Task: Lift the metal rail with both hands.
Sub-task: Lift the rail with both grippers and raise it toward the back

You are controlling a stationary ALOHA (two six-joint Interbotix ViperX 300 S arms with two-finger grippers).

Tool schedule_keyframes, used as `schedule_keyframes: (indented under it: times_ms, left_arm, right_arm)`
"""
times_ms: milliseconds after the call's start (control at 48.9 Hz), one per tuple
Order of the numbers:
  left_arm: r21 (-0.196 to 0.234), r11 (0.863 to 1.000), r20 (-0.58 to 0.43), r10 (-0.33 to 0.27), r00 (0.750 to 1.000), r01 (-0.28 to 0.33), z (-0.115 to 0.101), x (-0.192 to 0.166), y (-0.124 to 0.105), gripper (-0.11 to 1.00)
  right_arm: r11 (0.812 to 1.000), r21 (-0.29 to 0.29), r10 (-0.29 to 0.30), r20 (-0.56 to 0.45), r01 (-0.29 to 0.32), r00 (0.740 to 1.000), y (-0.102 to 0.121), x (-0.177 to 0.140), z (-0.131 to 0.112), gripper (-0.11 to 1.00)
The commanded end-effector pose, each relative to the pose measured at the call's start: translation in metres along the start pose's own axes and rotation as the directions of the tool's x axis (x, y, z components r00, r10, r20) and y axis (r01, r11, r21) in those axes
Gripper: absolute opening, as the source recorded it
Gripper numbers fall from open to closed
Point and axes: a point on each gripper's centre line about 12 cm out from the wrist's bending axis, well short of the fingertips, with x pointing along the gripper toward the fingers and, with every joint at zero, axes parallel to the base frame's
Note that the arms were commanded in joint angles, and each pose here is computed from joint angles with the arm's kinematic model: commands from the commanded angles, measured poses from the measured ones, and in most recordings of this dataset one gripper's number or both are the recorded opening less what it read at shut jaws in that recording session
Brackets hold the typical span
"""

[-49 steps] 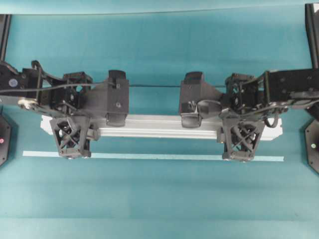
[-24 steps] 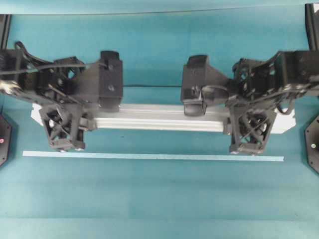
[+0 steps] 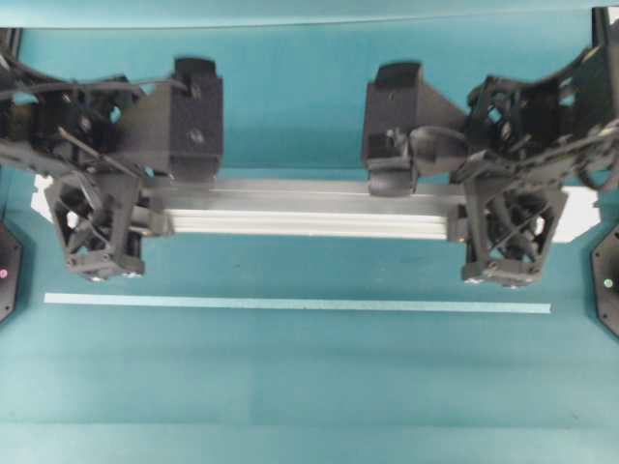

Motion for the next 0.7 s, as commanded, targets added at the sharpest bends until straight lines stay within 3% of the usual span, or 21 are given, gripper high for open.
schedule_keyframes:
  times_ms: [0,368,675]
  left_arm:
    - [-0.013,1.0,0.06,0.004,0.998,-0.003,0.006,-0.023,0.003,0.36]
    - [-0.019,1.0,0.047,0.003,0.999,-0.002,0.015,-0.065,0.004,0.36]
    - [-0.016,1.0,0.055,0.011,0.998,-0.01,0.021,-0.069,0.008,0.36]
  right_arm:
    - [1.0,0.012,0.003,0.06,-0.003,0.998,0.0,-0.024,0.002,0.38]
    - [0.999,0.033,0.006,0.15,-0.011,0.989,-0.001,-0.057,0.009,0.38]
    - [0.999,0.049,0.002,0.173,-0.011,0.985,-0.002,-0.067,0.009,0.38]
